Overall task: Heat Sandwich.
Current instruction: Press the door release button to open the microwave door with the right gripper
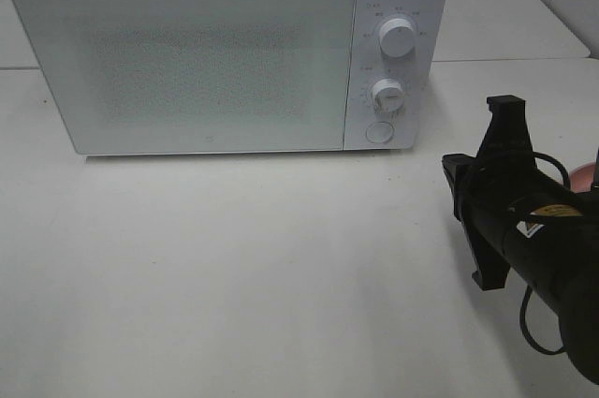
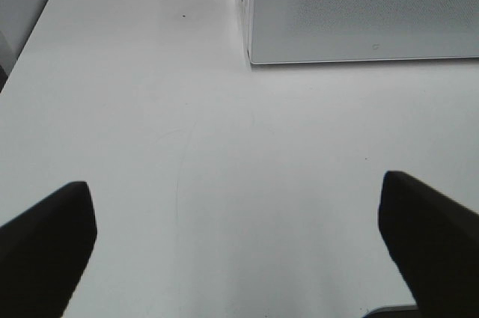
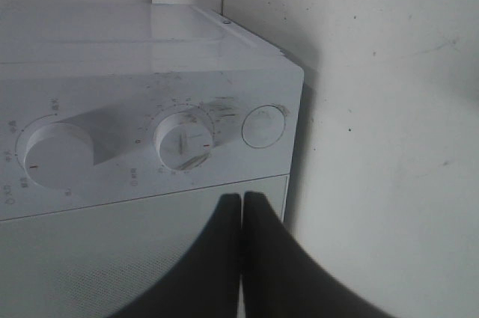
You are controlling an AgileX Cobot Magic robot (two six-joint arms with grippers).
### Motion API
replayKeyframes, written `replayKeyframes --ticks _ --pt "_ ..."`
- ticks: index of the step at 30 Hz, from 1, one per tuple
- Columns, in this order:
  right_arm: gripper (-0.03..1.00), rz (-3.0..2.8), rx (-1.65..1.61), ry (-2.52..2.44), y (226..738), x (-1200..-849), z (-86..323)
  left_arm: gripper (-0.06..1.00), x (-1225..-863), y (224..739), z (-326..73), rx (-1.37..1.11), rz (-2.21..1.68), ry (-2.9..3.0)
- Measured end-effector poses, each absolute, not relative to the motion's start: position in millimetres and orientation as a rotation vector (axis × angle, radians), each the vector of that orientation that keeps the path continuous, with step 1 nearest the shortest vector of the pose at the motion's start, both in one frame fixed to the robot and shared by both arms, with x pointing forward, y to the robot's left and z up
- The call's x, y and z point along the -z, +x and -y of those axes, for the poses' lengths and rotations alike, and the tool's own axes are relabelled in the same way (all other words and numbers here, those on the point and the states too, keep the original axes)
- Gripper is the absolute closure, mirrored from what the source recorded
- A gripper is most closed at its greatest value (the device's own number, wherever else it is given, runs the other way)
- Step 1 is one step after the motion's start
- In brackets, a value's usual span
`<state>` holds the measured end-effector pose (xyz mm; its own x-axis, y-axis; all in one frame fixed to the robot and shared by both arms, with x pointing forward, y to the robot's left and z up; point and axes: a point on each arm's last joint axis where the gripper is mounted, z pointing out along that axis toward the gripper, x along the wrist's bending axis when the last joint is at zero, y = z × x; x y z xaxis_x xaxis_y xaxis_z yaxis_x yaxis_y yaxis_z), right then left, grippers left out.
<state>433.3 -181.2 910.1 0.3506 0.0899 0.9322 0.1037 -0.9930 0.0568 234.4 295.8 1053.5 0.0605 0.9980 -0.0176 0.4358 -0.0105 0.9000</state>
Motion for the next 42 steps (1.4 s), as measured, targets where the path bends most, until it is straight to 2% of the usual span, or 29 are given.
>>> replayKeyframes --ticks 17,25,42 --pt "0.96 0.156 1.666 -2.596 435 -907 175 -0.02 -1053 234 -296 -0.911 -1.483 1.558" --pt "0.96 0.152 1.674 -2.593 456 -907 174 -0.02 -1053 234 -296 -0.911 -1.483 1.558" --pt "0.96 0.148 1.601 -2.604 497 -877 146 -0.02 -1053 234 -296 -0.911 -1.483 1.558"
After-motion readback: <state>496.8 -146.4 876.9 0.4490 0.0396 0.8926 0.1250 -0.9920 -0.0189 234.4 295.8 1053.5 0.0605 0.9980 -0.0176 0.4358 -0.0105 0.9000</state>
